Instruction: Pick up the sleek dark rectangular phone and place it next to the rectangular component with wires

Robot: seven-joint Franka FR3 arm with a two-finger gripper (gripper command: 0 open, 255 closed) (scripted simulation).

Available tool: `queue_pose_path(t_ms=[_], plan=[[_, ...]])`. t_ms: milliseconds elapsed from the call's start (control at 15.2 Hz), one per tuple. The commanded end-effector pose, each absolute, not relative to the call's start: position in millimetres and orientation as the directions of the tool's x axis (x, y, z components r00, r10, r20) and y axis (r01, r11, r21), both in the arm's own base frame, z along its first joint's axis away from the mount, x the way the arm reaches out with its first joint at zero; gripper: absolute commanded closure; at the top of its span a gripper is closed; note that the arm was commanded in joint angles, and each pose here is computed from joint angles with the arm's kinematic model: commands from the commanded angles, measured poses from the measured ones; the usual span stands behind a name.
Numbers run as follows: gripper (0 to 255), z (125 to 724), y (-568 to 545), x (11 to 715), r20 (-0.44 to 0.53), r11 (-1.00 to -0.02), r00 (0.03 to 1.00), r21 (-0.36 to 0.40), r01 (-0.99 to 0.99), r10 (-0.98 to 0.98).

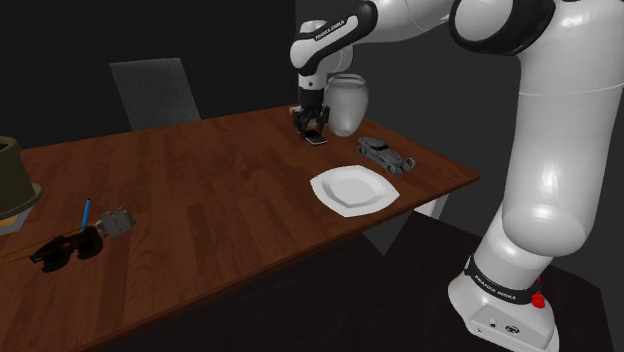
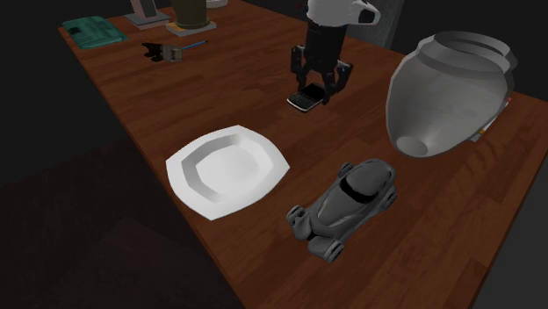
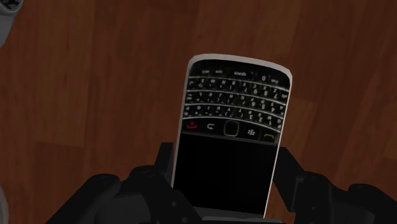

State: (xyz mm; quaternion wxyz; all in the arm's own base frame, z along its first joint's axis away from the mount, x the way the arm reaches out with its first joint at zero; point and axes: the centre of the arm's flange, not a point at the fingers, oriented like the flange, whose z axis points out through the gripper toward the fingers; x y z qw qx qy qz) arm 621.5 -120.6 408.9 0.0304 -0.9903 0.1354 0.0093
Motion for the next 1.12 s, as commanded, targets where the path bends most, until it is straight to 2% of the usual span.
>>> queue_pose_path(t_ms=[0,528,1056], plan=[[255,420.4,-120.8,620.5,-0.027,-0.961,0.963,-0.058,-0.269,-0.268],[255,462.2,-120.8,620.5,-0.027,-0.961,0.963,-0.058,-0.269,-0.268],[255,462.2,-15.5,628.9,-0.027,-0.961,0.963,-0.058,-0.269,-0.268]])
